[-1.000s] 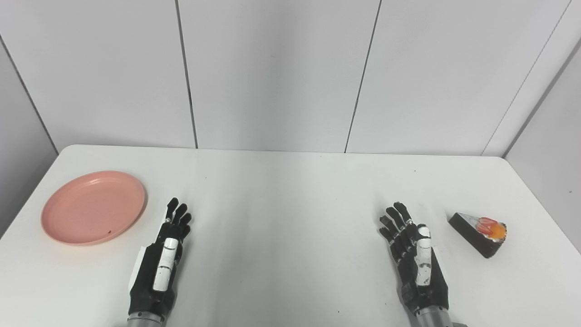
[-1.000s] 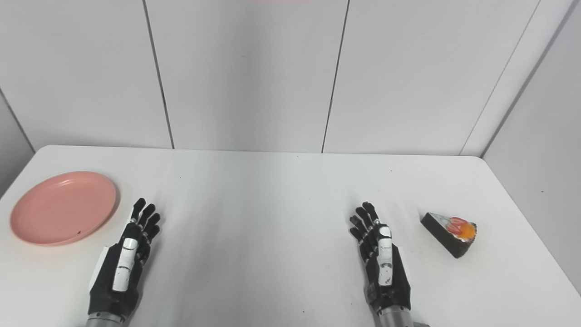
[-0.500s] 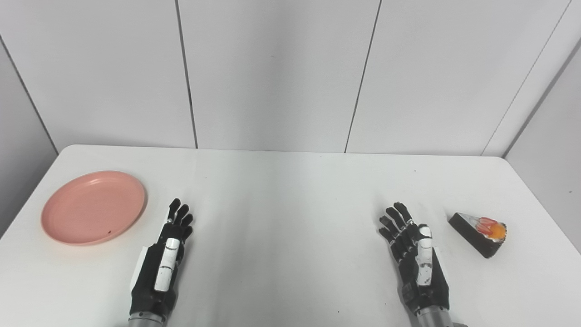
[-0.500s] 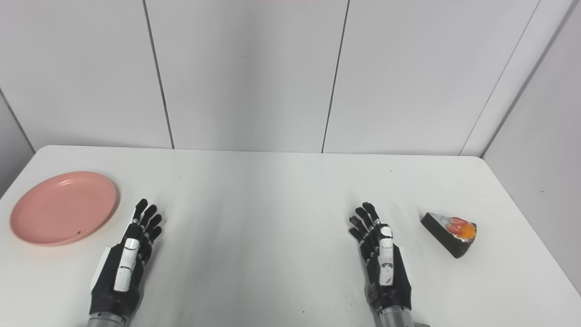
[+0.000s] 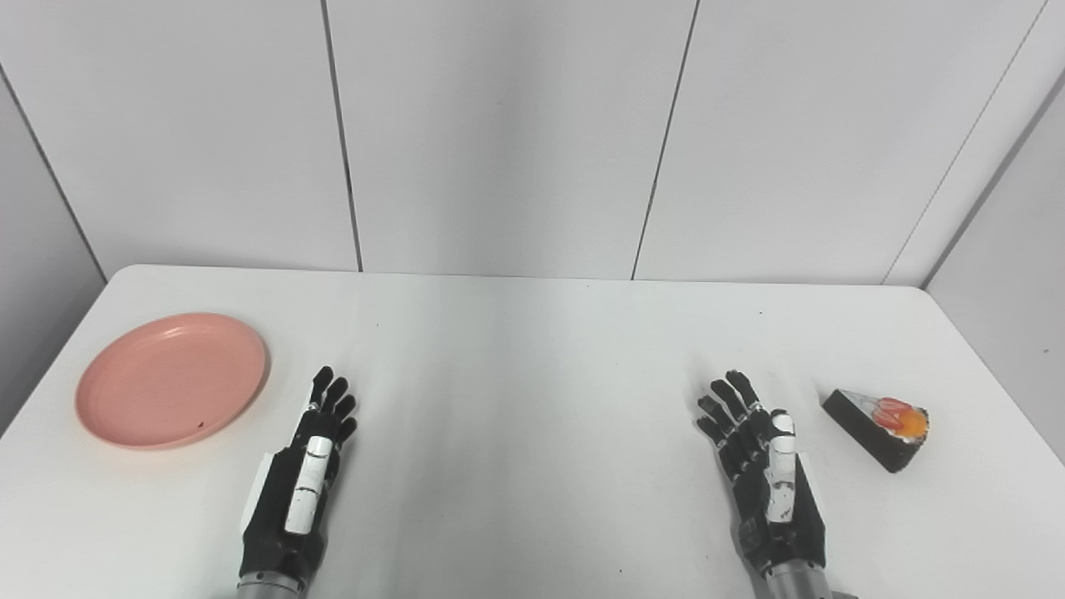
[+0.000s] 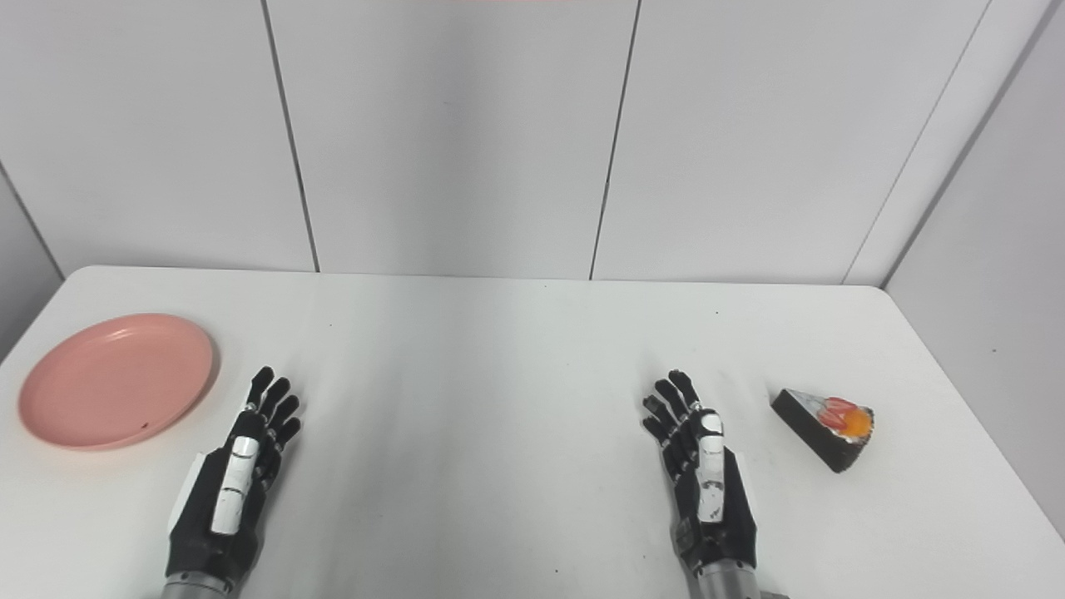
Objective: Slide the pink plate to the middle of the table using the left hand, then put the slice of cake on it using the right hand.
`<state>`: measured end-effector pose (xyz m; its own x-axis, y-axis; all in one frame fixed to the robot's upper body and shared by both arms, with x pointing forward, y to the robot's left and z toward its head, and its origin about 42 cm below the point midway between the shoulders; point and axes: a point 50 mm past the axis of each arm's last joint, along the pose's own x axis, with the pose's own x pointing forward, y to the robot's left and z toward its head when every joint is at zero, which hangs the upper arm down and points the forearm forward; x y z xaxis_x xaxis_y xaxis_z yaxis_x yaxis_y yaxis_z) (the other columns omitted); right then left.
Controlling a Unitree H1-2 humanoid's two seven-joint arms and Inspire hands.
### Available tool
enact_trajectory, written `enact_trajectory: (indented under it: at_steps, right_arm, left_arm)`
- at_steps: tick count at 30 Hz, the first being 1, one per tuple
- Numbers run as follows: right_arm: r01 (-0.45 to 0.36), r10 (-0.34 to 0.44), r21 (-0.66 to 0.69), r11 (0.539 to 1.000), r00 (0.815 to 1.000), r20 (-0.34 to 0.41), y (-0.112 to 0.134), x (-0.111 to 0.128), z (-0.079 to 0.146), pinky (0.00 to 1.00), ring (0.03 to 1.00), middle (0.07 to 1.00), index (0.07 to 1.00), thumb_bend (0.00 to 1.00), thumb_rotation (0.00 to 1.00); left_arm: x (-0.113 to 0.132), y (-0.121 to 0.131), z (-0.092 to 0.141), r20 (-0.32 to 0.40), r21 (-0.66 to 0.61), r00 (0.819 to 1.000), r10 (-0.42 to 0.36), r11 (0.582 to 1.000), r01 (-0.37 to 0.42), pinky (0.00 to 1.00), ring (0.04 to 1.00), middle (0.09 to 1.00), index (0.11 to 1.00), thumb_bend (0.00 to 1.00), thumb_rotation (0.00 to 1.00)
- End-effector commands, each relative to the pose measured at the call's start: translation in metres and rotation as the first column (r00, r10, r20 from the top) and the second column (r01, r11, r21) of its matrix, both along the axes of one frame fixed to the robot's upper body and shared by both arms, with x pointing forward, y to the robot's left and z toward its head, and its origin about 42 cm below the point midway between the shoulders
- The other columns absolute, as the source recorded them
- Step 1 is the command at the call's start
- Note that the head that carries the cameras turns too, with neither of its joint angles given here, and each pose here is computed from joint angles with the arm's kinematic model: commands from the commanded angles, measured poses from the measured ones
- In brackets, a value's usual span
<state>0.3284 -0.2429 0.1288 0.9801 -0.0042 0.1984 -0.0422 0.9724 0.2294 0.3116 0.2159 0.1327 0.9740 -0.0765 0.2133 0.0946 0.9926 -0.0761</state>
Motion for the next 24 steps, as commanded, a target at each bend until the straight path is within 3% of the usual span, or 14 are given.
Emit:
enact_trajectory:
  at_steps: [1, 9, 13, 24]
  right_arm:
    - [0.001, -0.001, 0.009, 1.000, 1.000, -0.022, -0.005, -0.003, -0.013, 0.92, 0.884, 0.912, 0.922, 0.83, 1.00]
    - [0.006, -0.006, 0.009, 1.000, 1.000, -0.028, -0.024, 0.001, -0.020, 0.94, 0.894, 0.915, 0.934, 0.79, 1.00]
    - [0.003, -0.003, 0.009, 1.000, 0.999, -0.033, -0.030, 0.002, -0.023, 0.97, 0.908, 0.927, 0.949, 0.76, 1.00]
    - [0.006, -0.005, 0.027, 1.000, 0.999, -0.049, -0.035, 0.004, -0.028, 0.92, 0.875, 0.899, 0.924, 0.83, 1.00]
  left_arm:
    - [0.004, -0.005, 0.003, 0.038, -0.002, 0.999, -0.009, 1.000, 0.009, 0.97, 0.972, 0.994, 1.000, 0.75, 0.90]
    - [0.006, -0.025, -0.004, 0.014, -0.008, 1.000, -0.005, 1.000, 0.005, 0.96, 0.964, 0.983, 1.000, 0.77, 0.88]
    - [0.008, -0.032, -0.007, 0.010, 0.004, 1.000, -0.008, 1.000, 0.007, 0.96, 0.971, 0.993, 1.000, 0.73, 0.91]
    - [0.012, -0.039, -0.015, 0.028, 0.016, 0.999, -0.020, 1.000, 0.019, 0.98, 0.975, 0.994, 1.000, 0.71, 0.91]
